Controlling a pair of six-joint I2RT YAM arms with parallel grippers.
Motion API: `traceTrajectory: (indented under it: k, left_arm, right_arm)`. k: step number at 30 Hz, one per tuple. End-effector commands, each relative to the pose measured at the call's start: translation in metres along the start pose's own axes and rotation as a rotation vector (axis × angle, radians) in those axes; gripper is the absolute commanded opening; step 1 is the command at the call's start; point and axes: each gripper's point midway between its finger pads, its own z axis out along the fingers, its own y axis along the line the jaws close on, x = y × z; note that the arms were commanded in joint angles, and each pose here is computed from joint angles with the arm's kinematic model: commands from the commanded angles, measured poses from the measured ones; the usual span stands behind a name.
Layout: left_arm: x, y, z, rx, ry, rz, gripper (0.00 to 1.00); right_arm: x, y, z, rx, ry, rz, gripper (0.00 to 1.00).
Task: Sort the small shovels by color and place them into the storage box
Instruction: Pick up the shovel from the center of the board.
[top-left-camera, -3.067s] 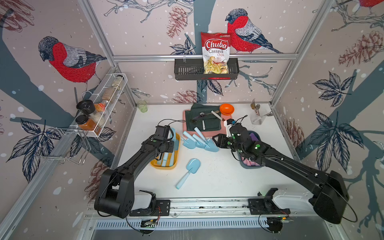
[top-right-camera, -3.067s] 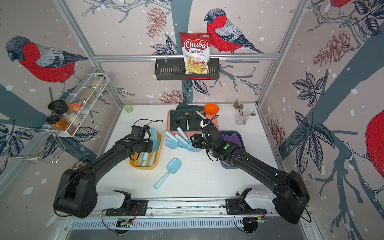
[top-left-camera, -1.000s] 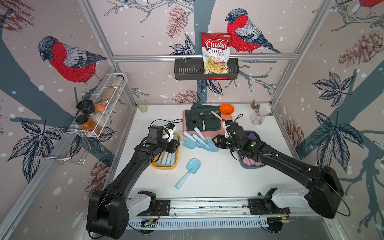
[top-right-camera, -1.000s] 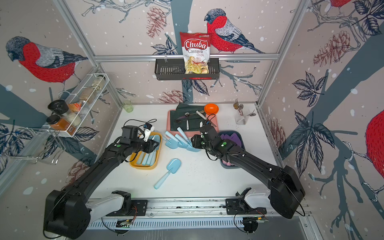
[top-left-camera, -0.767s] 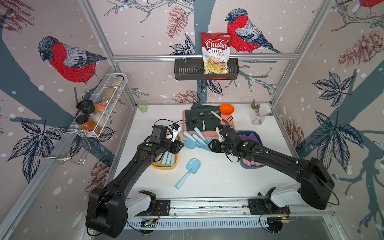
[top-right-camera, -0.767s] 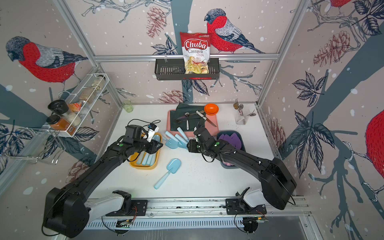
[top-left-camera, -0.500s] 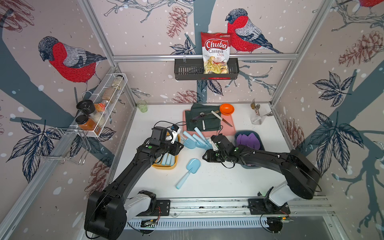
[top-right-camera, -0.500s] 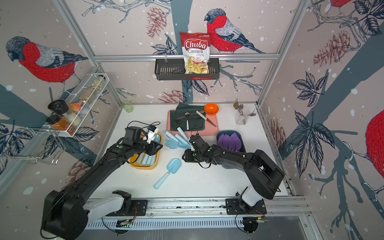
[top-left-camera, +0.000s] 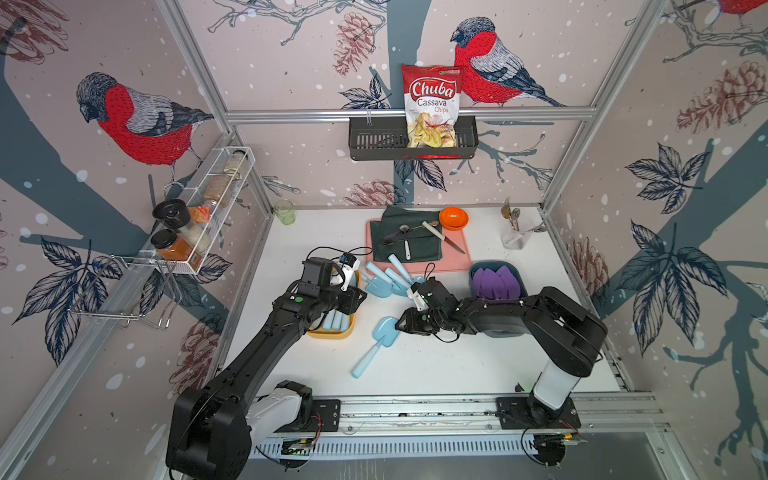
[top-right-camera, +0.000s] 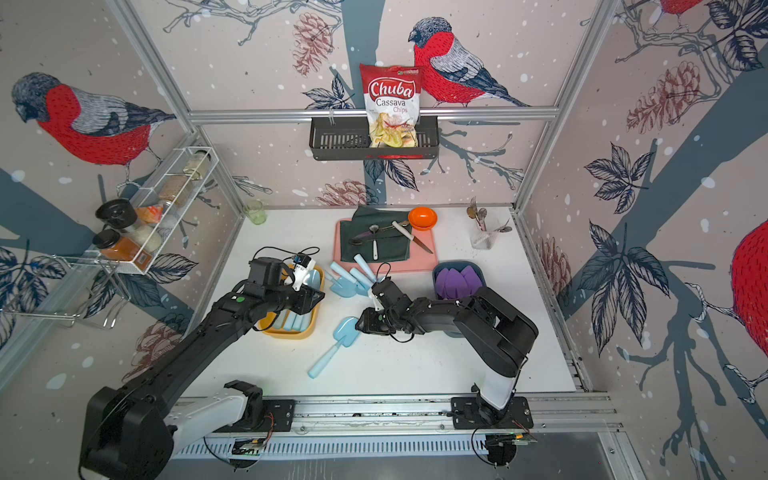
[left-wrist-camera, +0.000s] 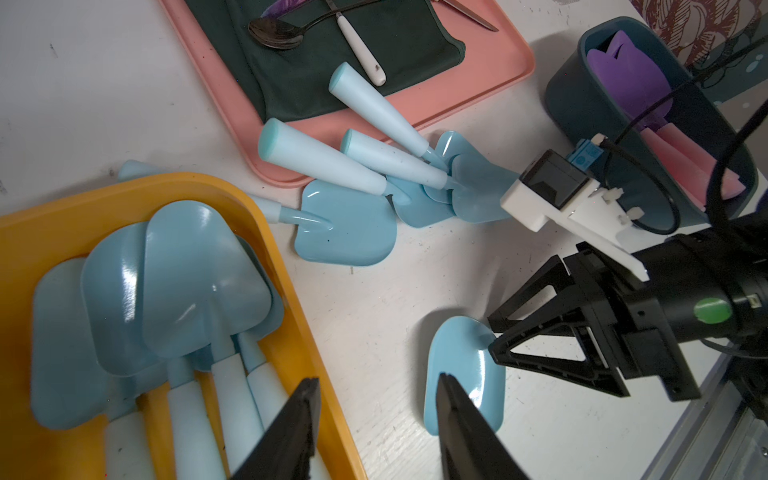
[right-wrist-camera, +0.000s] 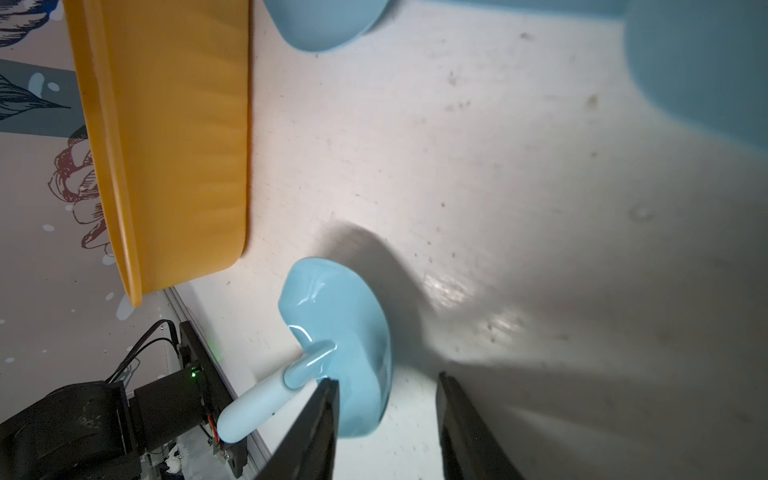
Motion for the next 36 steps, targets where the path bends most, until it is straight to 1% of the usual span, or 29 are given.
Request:
traceTrajectory:
  k: [1,3,6,8,12,15,17,20,23,26,29,31,33,36]
  left_arm:
    - [-0.007,0.002,-0.001,-0.009,-0.038,0.003,0.49]
    - [-0.007,0.002,-0.001,-0.008,-0.041,-0.001,0.49]
    - [-0.006,0.001,0.000,-0.006,-0.042,-0.005,0.50]
    - [-0.007,0.002,-0.001,-0.006,-0.043,-0.006,0.50]
    - [-0.006,0.001,0.000,-0.001,-0.042,-0.001,0.49]
    - [-0.007,-0.003,-0.001,0.015,-0.046,0.026,0.49]
    - [-0.009,-0.005,-0.002,0.026,-0.051,0.051,0.49]
    - [-0.014,-0.013,-0.006,0.064,-0.070,0.091,0.49]
    - [-0.020,-0.030,-0.010,0.146,-0.093,0.122,0.49]
    - [-0.024,-0.051,-0.013,0.229,-0.102,0.177,0.49]
    - [-0.025,-0.071,-0.012,0.297,-0.096,0.250,0.49]
    - [-0.023,-0.080,-0.009,0.320,-0.079,0.306,0.49]
    - [-0.019,-0.089,-0.004,0.335,-0.051,0.369,0.49]
    - [-0.016,-0.101,0.001,0.358,-0.016,0.427,0.48]
  right_arm:
    - [-0.005,0.007,0.006,-0.037,-0.005,0.001,0.42]
    - [-0.007,0.007,0.009,-0.039,-0.007,0.005,0.40]
    - [-0.008,0.007,0.011,-0.046,-0.008,0.014,0.34]
    - [-0.008,0.007,0.012,-0.050,-0.006,0.018,0.28]
    - [-0.011,0.012,0.007,-0.061,-0.015,0.015,0.13]
    - [-0.018,0.019,-0.003,-0.076,-0.046,0.007,0.04]
    - [-0.024,0.024,-0.013,-0.085,-0.076,0.001,0.00]
    - [-0.036,0.030,-0.033,-0.087,-0.135,-0.010,0.00]
    - [-0.050,0.035,-0.057,-0.066,-0.211,-0.024,0.00]
    - [-0.064,0.036,-0.085,-0.018,-0.292,-0.030,0.00]
    - [-0.078,0.030,-0.112,0.074,-0.369,-0.016,0.00]
    - [-0.085,0.026,-0.126,0.130,-0.408,-0.008,0.00]
    - [-0.089,0.026,-0.138,0.154,-0.433,-0.005,0.00]
    - [-0.093,0.026,-0.146,0.175,-0.448,-0.002,0.00]
